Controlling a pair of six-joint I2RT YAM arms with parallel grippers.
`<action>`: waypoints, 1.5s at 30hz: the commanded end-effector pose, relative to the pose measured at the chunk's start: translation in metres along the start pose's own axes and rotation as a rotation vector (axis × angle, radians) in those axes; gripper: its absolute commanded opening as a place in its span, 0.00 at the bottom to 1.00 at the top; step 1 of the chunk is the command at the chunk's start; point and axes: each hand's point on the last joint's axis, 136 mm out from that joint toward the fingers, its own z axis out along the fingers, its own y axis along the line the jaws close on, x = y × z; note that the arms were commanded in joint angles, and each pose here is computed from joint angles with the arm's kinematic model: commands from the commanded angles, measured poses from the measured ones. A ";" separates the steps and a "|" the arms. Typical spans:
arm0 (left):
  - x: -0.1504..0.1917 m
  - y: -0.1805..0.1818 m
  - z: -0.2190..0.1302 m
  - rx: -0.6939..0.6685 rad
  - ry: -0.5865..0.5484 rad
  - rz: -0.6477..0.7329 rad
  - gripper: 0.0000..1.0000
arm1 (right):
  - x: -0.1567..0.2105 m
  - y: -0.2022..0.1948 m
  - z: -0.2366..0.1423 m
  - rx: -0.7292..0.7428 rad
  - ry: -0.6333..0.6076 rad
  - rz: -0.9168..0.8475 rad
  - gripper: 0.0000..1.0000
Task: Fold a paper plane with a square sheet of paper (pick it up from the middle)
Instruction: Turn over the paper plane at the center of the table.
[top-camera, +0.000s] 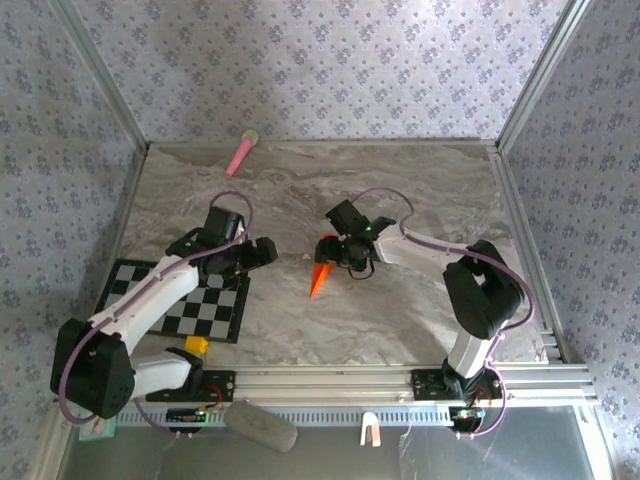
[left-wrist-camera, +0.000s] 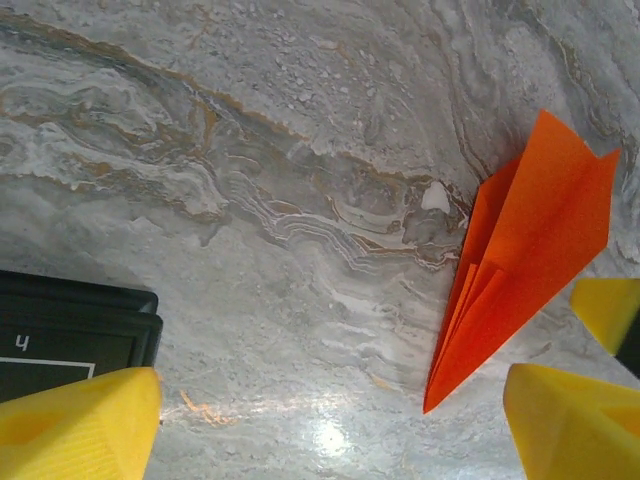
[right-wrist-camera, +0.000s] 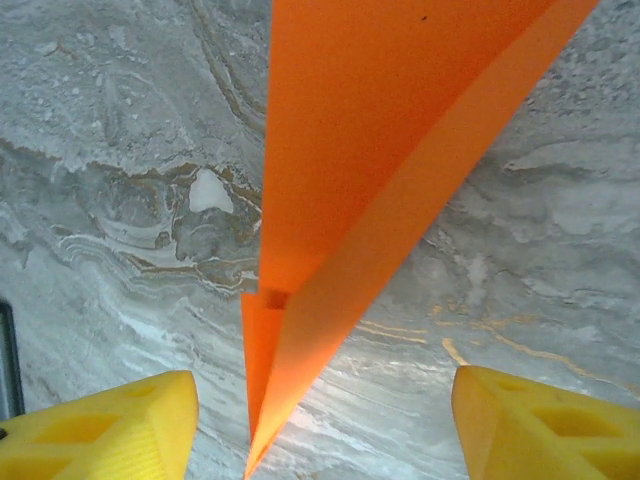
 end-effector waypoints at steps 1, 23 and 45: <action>-0.008 0.000 -0.005 0.014 -0.050 0.011 0.92 | -0.008 -0.001 0.007 0.083 -0.035 0.079 0.69; -0.009 -0.003 0.007 0.024 -0.010 -0.011 0.97 | 0.015 -0.037 0.037 0.090 0.078 0.174 0.15; 0.033 -0.062 0.059 0.268 0.191 -0.010 0.77 | 0.021 -0.023 0.039 -0.281 0.138 -0.024 0.08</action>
